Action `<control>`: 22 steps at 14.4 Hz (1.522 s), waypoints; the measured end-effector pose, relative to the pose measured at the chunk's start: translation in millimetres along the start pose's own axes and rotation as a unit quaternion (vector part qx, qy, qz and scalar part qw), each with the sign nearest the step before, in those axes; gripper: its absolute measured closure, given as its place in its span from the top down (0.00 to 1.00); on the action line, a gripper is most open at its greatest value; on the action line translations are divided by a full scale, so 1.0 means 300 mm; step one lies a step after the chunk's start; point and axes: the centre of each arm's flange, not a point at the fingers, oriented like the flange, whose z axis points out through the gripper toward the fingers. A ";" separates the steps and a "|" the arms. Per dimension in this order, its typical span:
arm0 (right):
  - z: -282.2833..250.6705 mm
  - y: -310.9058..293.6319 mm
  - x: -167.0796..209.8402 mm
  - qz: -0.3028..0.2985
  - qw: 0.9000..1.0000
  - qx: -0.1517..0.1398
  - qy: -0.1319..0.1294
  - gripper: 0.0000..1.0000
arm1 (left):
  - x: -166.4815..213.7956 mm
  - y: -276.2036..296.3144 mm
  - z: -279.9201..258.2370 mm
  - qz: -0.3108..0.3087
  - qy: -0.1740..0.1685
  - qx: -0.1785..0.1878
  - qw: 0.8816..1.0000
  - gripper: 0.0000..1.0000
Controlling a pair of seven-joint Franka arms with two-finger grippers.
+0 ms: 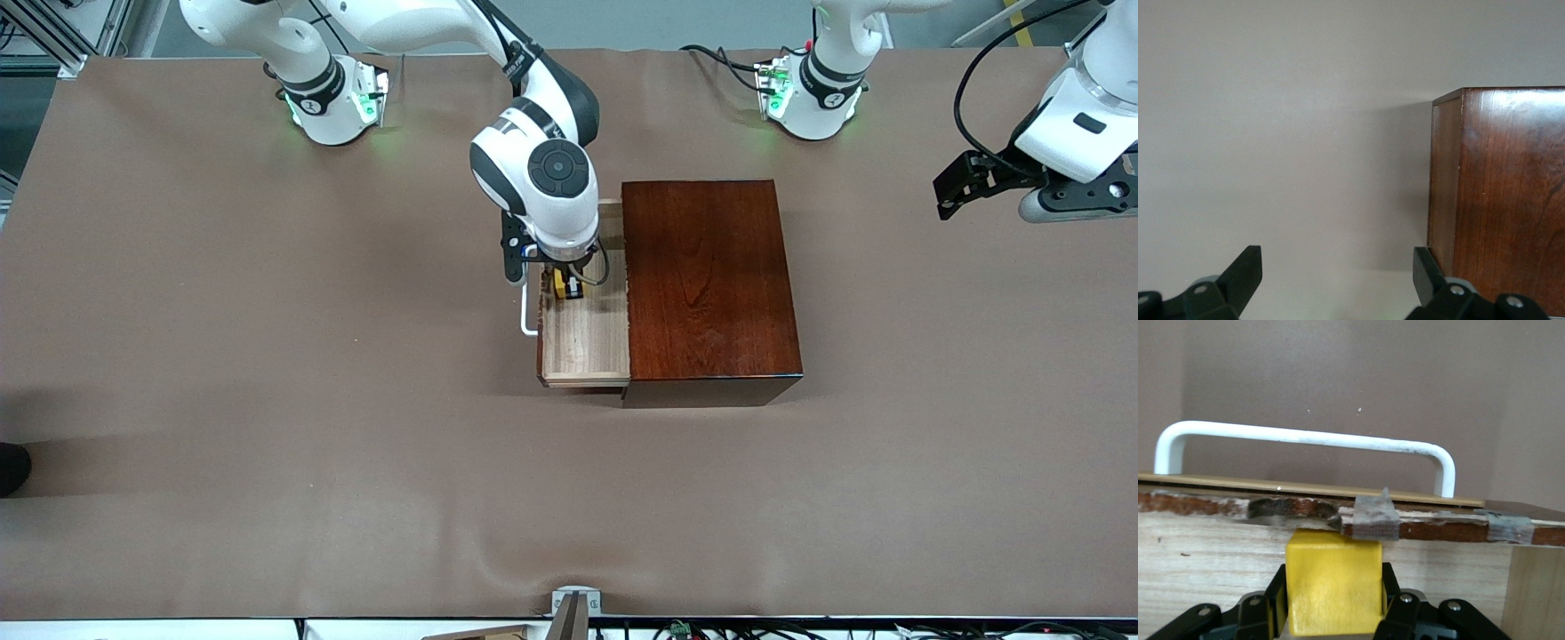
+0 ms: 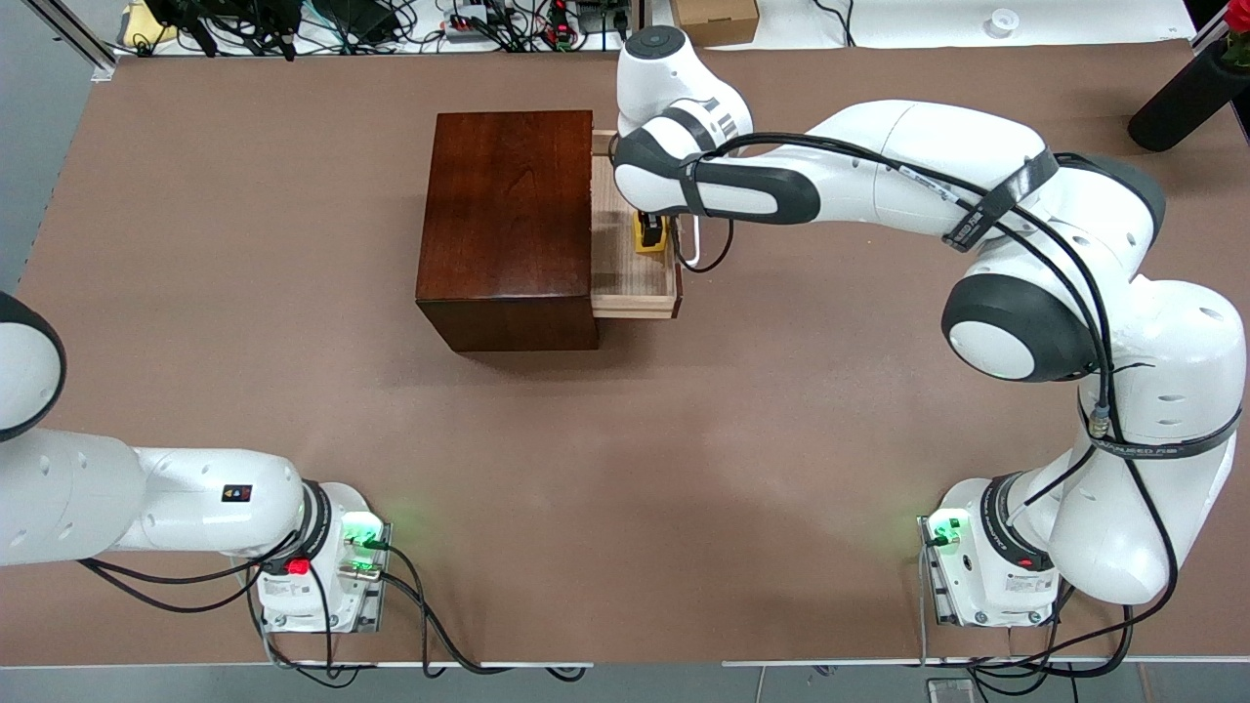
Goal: Open drawer, take yellow block, close drawer
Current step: 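Lower the right gripper onto the yellow cube and close it, then lift the yellow cube with the right gripper while the left gripper returns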
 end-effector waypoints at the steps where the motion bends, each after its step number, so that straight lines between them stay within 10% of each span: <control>1: -0.013 -0.006 -0.002 0.000 1.000 0.004 -0.002 0.56 | 0.000 0.003 -0.001 0.001 0.001 0.000 1.000 1.00; 14: -0.278 -0.146 0.101 0.029 1.000 0.007 -0.005 0.56 | -0.023 0.537 0.034 -0.080 -0.011 -0.022 0.996 1.00; 22: -0.363 -0.235 0.257 -0.068 0.998 0.007 -0.004 0.56 | -0.055 1.008 0.151 -0.152 -0.032 -0.068 0.986 1.00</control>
